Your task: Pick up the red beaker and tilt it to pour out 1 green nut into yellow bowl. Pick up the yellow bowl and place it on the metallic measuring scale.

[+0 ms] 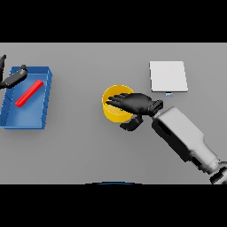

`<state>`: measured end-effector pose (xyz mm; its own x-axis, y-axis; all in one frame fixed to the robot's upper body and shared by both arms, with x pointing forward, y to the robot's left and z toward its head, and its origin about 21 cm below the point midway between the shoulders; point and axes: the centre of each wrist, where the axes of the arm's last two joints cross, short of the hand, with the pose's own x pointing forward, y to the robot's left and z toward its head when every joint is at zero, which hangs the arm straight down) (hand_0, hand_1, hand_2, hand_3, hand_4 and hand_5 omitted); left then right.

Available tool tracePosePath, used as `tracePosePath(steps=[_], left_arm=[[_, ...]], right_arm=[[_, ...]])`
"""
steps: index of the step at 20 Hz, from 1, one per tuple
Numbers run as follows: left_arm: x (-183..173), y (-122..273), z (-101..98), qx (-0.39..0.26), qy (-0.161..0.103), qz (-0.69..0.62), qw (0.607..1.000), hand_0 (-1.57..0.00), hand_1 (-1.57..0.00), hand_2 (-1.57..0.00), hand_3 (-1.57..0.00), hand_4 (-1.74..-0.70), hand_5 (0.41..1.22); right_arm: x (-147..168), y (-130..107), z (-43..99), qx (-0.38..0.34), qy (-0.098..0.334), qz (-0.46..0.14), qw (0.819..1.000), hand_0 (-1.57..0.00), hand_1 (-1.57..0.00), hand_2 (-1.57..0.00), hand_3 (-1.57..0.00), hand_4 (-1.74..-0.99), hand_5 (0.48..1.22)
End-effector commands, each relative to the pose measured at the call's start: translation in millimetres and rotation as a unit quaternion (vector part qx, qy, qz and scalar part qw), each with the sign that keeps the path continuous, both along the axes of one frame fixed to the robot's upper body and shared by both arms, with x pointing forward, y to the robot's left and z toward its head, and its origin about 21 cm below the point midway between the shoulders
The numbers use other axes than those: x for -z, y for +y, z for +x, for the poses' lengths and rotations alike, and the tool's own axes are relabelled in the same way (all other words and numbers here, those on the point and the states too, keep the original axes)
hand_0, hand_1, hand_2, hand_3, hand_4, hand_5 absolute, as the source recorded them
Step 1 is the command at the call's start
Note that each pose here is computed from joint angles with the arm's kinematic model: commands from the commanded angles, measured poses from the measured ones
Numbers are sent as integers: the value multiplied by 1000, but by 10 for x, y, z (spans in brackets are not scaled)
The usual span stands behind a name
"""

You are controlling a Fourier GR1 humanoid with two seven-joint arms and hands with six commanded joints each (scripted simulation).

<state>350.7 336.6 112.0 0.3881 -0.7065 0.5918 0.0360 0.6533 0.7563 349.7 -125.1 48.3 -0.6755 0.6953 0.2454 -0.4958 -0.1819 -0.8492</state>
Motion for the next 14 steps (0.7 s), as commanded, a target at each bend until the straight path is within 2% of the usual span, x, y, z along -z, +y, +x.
tracePosePath(steps=[1,3,5,7,8,9,10,11,13,14], left_arm=[[23,-4,10,-2,3,2,1000,1,1,1,1,-798,736],[0,-18,44,0,3,4,1000,1,1,1,1,-795,732],[5,-20,29,1,3,3,1000,1,1,1,1,-793,729],[9,-2,21,3,0,2,1000,1,1,1,1,-792,725],[-35,5,44,1,-1,3,1000,1,1,1,1,-792,723],[-49,0,48,2,1,0,1000,1,1,1,1,-793,722],[-35,-4,43,4,-2,-1,1000,1,1,1,1,-793,723],[-14,-7,26,2,-1,-3,1000,1,1,1,1,-795,725],[-66,21,28,0,-5,-1,1000,1,1,1,1,-800,727],[-34,21,22,-2,-2,1,1000,1,1,1,1,-799,728]], right_arm=[[-34,-11,4,-5,-1,-6,1000,1,1,1,1,-1306,681],[-40,7,58,-8,-2,-23,1000,1,1,1,1,-1304,703],[34,27,34,-10,-1,-28,1000,1,1,-4,-11,-1308,729],[19,68,29,-7,0,-36,999,-16,-40,-68,-94,-1339,784],[23,97,29,-10,-4,-43,999,-93,-107,-133,-160,-1362,820],[32,110,20,-17,-6,-46,999,-258,-236,-233,-249,-1387,900],[19,94,17,-20,-5,-47,999,-508,-437,-388,-359,-1425,964],[34,69,21,-15,1,-50,999,-721,-664,-624,-472,-1488,1016],[18,65,16,-21,20,-55,998,-1027,-991,-965,-691,-1571,1090],[-10,63,30,-24,26,-61,998,-1136,-1107,-1086,-867,-1604,1116]])
